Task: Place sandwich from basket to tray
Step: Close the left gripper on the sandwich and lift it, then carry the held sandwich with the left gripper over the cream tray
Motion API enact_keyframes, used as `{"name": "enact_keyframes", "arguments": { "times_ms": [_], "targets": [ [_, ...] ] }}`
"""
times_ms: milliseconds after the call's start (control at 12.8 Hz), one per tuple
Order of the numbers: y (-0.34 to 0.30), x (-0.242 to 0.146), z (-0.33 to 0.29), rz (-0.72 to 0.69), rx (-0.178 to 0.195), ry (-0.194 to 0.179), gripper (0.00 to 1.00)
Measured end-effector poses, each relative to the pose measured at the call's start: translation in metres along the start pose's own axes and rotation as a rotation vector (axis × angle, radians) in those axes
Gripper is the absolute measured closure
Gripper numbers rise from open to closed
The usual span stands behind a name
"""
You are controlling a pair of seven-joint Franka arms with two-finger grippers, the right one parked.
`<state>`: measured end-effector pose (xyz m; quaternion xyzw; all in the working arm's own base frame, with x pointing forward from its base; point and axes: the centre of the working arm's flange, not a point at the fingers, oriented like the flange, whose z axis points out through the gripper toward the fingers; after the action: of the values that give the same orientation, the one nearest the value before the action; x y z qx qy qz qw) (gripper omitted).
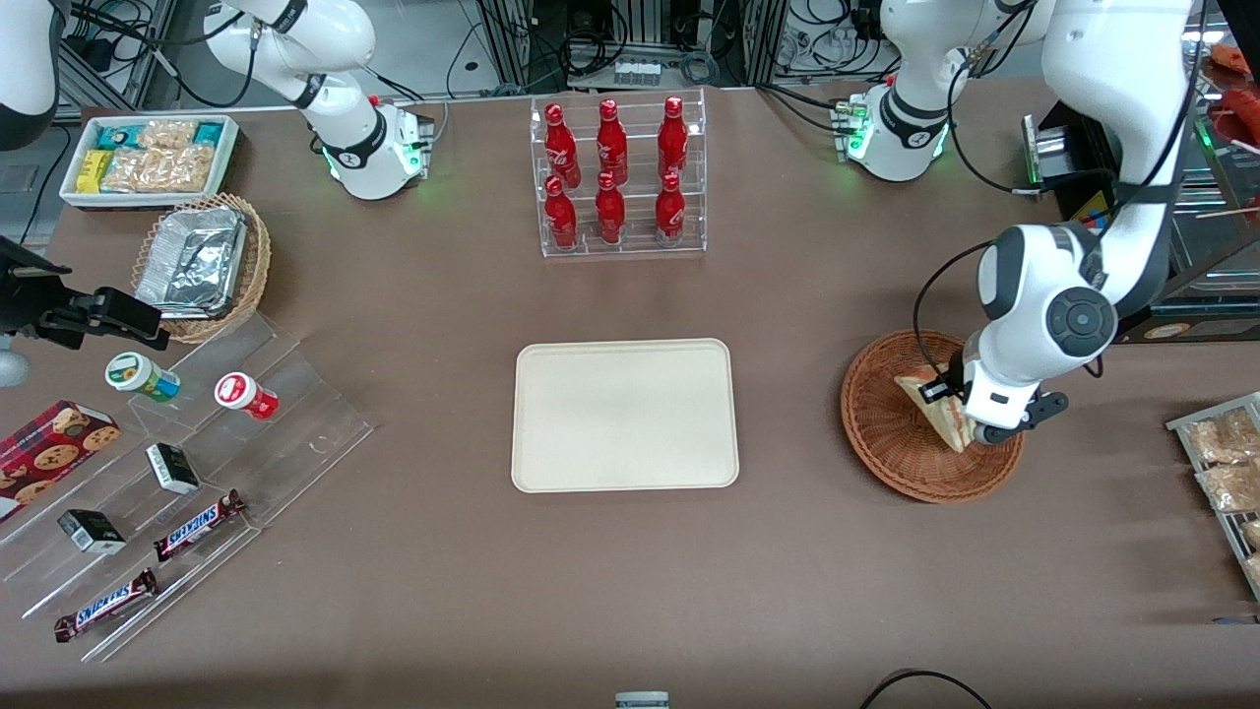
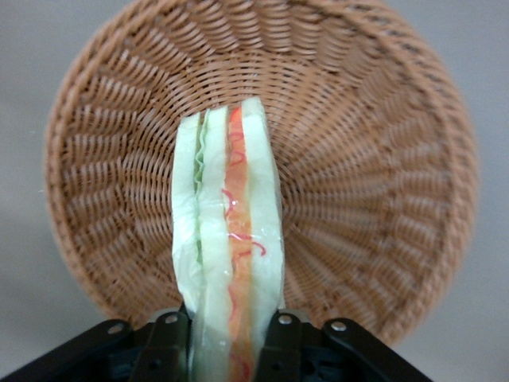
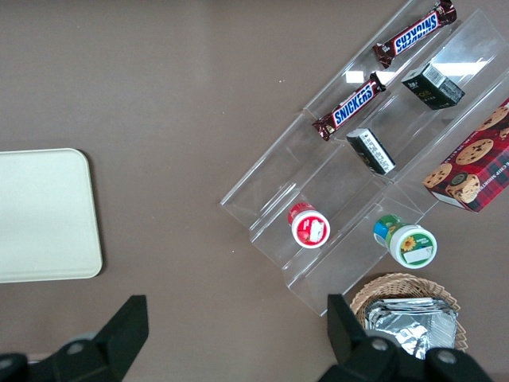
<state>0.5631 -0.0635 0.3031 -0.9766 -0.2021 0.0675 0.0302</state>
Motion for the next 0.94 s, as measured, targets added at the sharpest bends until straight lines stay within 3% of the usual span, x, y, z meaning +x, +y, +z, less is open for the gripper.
{"name": "enact_keyframes", "arguments": {
  "times_ms": [156,468,936],
  "targets": [
    [0.020,-0.010,-0.041,0.044,0.026,-0.008,0.81],
    [0.088,-0.048,-0.085,0.167,0.039,0.014,0.81],
    [0.189,-0.112,-0.086,0.338,0.041,0.049,0.81]
  ]
}}
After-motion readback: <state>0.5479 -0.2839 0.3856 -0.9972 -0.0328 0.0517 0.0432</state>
